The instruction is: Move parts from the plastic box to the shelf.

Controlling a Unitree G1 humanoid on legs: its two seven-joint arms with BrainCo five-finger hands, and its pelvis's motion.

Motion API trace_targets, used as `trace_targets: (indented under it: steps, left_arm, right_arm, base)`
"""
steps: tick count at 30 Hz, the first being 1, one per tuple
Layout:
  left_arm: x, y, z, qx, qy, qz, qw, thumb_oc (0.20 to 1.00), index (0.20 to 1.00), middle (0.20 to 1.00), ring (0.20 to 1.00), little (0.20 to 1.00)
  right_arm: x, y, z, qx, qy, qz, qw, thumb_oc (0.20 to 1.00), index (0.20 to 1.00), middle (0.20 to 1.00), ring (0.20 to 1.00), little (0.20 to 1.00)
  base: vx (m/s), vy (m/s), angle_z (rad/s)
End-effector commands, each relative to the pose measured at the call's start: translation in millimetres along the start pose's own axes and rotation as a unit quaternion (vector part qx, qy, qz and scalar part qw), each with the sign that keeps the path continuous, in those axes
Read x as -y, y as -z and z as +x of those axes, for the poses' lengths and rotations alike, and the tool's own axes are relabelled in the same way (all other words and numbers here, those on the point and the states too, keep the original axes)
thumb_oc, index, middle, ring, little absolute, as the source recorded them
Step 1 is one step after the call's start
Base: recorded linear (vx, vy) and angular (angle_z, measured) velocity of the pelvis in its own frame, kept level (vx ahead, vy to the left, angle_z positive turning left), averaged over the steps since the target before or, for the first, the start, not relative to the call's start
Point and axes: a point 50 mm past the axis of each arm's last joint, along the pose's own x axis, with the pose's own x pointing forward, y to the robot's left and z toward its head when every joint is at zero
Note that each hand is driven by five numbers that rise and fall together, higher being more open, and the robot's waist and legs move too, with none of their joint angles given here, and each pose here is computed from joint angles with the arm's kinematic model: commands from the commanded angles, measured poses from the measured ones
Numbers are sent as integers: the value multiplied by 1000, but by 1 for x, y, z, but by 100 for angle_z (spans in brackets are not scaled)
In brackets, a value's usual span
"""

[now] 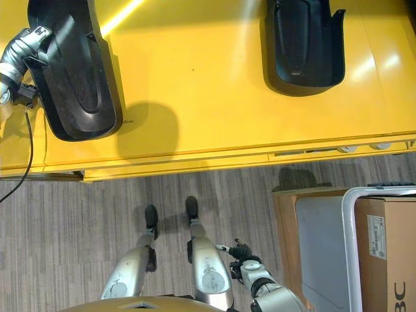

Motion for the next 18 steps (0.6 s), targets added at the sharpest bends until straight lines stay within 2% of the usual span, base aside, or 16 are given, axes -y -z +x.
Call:
trace_targets:
  steps: [1, 11, 12, 13, 14, 15, 18]
  left_arm:
    - [-15, -20, 8, 23, -19, 52, 998, 200, 200, 200, 200, 200]
    - [-9, -28, 21, 11, -10, 113, 994, 203, 203, 203, 203, 203]
    - [-8, -28, 22, 8, -8, 129, 992, 404, 404, 404, 404, 404]
    - [-7, -26, 22, 4, -5, 134, 991, 545, 545, 545, 545, 545]
    - [-7, -26, 22, 4, -5, 134, 991, 545, 545, 545, 545, 545]
    - [-5, -26, 23, 4, -1, 138, 990, 1000, 1000, 1000, 1000, 1000]
    - [-4, -18, 20, -8, 1, 138, 990, 1000, 1000, 1000, 1000, 1000]
  right_arm:
    - [-12, 13, -3, -16, -23, 2, 1000, 1000, 1000, 1000, 1000, 1000]
    - [-9, 18, -4, -25, -22, 4, 999, 1000, 1000, 1000, 1000, 1000]
    - [-9, 19, -4, -26, -22, 3, 999, 1000, 1000, 1000, 1000, 1000]
    - [-10, 19, -4, -26, -23, 4, 999, 1000, 1000, 1000, 1000, 1000]
    - [-10, 19, -4, -26, -23, 4, 999, 1000, 1000, 1000, 1000, 1000]
    - [-10, 19, -4, -27, -25, 5, 999, 1000, 1000, 1000, 1000, 1000]
    - [-10, 21, -4, -30, -27, 1, 999, 1000, 1000, 1000, 1000, 1000]
  base:
    - [0, 0, 0]
    - [0, 0, 0]
    - [0, 0, 0]
    - [0, 0, 0]
    - [2, -14, -4]
    - [7, -12, -5]
    - [1, -14, -3]
